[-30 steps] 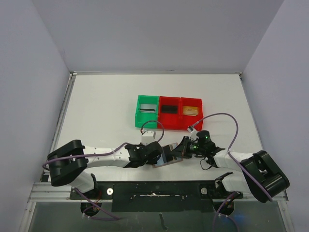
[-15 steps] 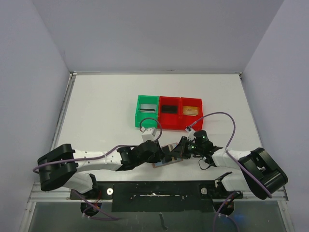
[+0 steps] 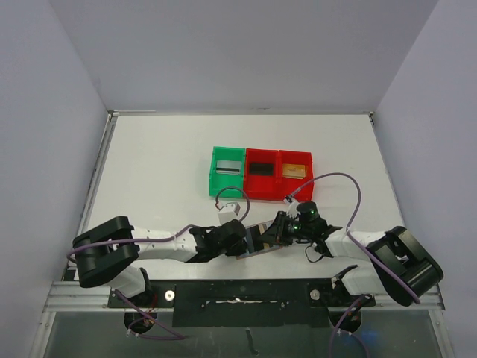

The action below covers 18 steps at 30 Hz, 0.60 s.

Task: Take the credit cards out of the card holder

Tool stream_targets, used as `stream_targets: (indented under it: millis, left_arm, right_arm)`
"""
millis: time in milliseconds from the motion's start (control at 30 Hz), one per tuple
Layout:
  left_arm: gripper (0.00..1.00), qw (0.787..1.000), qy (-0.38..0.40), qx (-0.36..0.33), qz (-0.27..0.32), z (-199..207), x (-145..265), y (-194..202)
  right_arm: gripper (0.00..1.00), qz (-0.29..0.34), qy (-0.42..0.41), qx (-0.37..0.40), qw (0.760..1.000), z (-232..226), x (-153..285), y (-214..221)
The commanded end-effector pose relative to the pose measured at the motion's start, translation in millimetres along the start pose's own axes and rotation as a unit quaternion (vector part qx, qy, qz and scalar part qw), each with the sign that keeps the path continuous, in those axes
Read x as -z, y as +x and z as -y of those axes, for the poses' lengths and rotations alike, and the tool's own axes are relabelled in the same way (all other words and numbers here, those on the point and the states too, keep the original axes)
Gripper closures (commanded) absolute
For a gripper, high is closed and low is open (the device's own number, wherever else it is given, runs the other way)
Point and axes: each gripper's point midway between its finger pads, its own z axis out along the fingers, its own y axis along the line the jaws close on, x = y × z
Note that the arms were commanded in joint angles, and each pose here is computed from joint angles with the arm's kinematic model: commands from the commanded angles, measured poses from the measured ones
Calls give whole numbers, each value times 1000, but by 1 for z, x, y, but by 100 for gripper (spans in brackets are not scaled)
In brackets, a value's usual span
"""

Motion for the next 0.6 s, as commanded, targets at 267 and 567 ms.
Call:
stream_targets:
  millis: [267,567]
  left_arm:
    - [100,997,-74,-23,-1,-34,-1,5]
    - [100,997,-71,-22,-2,-34,1,5]
  right_arm:
    - [78,5,-32,36,999,-23,-12,-19]
    - [94,-14,-29,49,998,-23,-17,-19]
